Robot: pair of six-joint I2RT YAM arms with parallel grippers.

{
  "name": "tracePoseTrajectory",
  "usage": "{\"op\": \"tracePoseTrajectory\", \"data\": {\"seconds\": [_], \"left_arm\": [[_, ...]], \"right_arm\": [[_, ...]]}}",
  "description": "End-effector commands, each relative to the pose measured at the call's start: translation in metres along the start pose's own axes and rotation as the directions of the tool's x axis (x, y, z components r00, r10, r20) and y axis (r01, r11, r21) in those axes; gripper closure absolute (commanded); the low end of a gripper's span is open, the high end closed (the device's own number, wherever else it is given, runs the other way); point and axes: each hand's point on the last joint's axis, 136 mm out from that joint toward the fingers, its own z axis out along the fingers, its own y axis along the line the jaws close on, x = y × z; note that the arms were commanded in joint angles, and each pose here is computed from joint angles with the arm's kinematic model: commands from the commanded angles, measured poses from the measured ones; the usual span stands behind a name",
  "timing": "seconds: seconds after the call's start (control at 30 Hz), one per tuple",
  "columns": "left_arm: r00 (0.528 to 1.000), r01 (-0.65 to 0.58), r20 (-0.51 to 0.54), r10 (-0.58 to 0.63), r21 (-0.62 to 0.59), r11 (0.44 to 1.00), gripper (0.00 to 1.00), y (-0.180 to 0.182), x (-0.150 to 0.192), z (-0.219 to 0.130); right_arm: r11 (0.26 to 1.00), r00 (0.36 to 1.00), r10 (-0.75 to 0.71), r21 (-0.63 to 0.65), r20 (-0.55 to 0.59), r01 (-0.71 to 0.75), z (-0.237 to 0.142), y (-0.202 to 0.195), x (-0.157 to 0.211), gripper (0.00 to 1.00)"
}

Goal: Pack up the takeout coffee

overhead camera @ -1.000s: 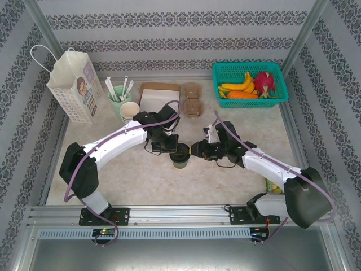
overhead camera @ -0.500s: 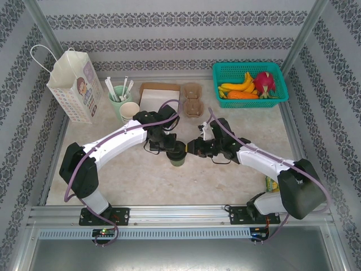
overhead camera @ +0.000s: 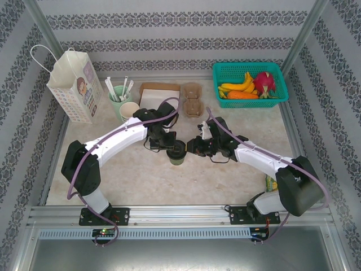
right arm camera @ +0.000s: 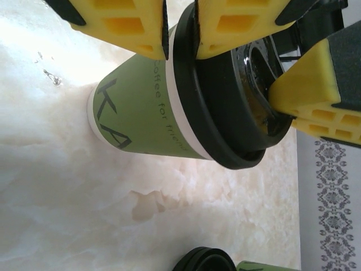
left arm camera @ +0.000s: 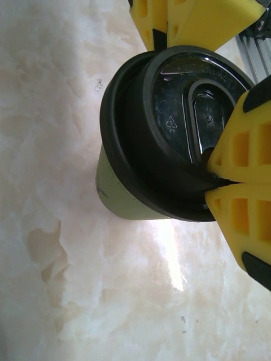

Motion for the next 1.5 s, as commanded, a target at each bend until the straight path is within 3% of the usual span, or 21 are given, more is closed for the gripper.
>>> {"op": "tracePoseTrajectory", "data": {"seconds": [0.0,0.27,0.4,0.53,0.63,0.77,0.9,1.03,1.47], "left_arm": [[0.982,0.049,-0.172,-0.074,-0.146,0.988,1.0,0.038,0.03,0.047],[0.924,0.092,-0.333,-0.19,-0.289,0.953,1.0,0.087,0.08,0.09],[0.894,0.099,-0.393,-0.216,-0.296,0.95,1.0,0.097,0.101,0.107],[0.937,0.04,-0.323,-0.136,-0.287,0.957,1.0,0.085,0.069,0.087],[0.979,-0.002,-0.197,-0.048,-0.249,0.969,1.0,0.06,0.027,0.054],[0.994,-0.067,-0.095,0.047,-0.229,0.971,1.0,0.036,0.0,0.021],[0.991,-0.121,-0.076,0.106,-0.243,0.962,1.0,0.025,-0.008,0.008],[0.988,-0.145,-0.08,0.13,-0.236,0.961,1.0,0.02,-0.01,0.011],[0.986,-0.164,-0.077,0.151,-0.225,0.96,1.0,0.012,-0.012,0.014]], "right_arm": [[0.944,0.982,0.18,0.292,-0.061,-0.155,0.008,-0.078,0.033,0.77],[0.89,0.958,0.267,0.407,-0.105,-0.204,0.009,-0.119,0.061,0.76],[0.912,0.966,0.242,0.363,-0.097,-0.192,0.011,-0.107,0.052,0.76],[0.967,0.985,0.162,0.207,-0.053,-0.148,0.012,-0.062,0.021,0.72],[0.993,0.997,0.084,0.08,0.001,-0.083,0.004,-0.02,-0.006,0.67],[1.0,0.996,0.016,0.006,0.082,-0.016,-0.015,0.015,-0.033,0.59],[1.0,0.988,0.026,-0.003,0.151,-0.026,-0.029,0.015,-0.051,0.54],[0.999,0.988,0.031,0.007,0.151,-0.033,-0.03,0.008,-0.062,0.52],[0.995,0.997,0.072,-0.071,-0.042,-0.075,-0.002,0.011,-0.056,0.58]]}}
